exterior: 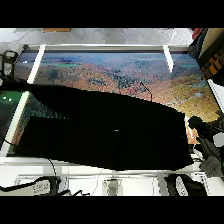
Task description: Fold the clothes and pants, and hang the long-sleeved shirts on hangers.
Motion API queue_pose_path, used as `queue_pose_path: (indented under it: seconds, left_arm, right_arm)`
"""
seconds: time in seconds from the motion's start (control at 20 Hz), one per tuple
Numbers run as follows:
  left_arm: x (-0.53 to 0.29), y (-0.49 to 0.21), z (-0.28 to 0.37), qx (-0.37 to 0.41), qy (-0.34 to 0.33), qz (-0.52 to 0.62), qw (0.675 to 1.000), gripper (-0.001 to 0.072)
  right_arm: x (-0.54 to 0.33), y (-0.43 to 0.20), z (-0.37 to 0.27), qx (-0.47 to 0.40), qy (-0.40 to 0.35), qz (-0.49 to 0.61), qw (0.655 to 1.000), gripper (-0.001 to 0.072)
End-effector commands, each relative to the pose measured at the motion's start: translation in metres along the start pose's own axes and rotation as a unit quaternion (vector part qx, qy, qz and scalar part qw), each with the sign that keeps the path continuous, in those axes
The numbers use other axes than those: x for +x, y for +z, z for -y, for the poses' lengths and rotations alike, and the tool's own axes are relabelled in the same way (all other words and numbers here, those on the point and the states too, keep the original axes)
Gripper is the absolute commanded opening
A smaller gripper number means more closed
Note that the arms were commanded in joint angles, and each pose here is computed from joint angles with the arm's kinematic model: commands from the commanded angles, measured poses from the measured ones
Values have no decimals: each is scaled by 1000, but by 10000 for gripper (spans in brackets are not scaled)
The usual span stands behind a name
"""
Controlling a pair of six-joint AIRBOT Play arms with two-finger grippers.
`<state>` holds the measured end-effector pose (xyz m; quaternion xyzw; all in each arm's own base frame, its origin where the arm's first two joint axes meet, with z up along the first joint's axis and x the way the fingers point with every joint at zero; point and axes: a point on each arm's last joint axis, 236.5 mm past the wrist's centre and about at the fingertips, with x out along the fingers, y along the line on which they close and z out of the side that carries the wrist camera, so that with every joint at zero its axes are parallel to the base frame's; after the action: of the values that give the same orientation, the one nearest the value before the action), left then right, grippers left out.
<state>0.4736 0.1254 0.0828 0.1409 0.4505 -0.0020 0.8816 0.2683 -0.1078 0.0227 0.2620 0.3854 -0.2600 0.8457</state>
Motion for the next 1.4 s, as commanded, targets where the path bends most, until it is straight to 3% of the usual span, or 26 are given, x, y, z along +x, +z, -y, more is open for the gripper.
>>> queue_pose_path:
  seconds: [0.0, 0.45, 0.75, 0.9, 1.0, 1.05, 1.15, 1.25, 1.35]
  left_arm:
    - [26, -64, 10, 16, -30, -128, 991, 8]
    - [82, -132, -19, 57, 16, -248, 967, 8]
    - [88, -117, -62, -90, 119, -189, 970, 8]
    - [89, -123, -66, -134, 124, -188, 965, 9]
    - [90, -131, -63, -136, 121, -205, 962, 26]
    - [91, -133, -62, -136, 120, -209, 961, 156]
    - [90, -133, -64, -134, 122, -209, 961, 628]
    - [87, -132, -67, -130, 129, -208, 961, 641]
    - [85, -131, -68, -129, 130, -207, 961, 581]
  right_arm:
    - [0, 0, 0, -30, -1, -1, 1000, 380]
    - [1, 0, 0, -51, -1, -1, 999, 379]
    - [28, -2, -2, -47, -2, -19, 999, 380]
    - [47, 2, -4, -60, -1, -15, 998, 378]
    - [59, -1, 3, -93, -19, -38, 995, 320]
    - [63, -1, 6, -97, -25, -51, 994, 322]
    - [69, 8, 15, -101, -40, -71, 992, 324]
    - [71, 24, 26, -113, -53, -83, 989, 325]
    - [68, 41, 39, -123, -65, -89, 986, 324]
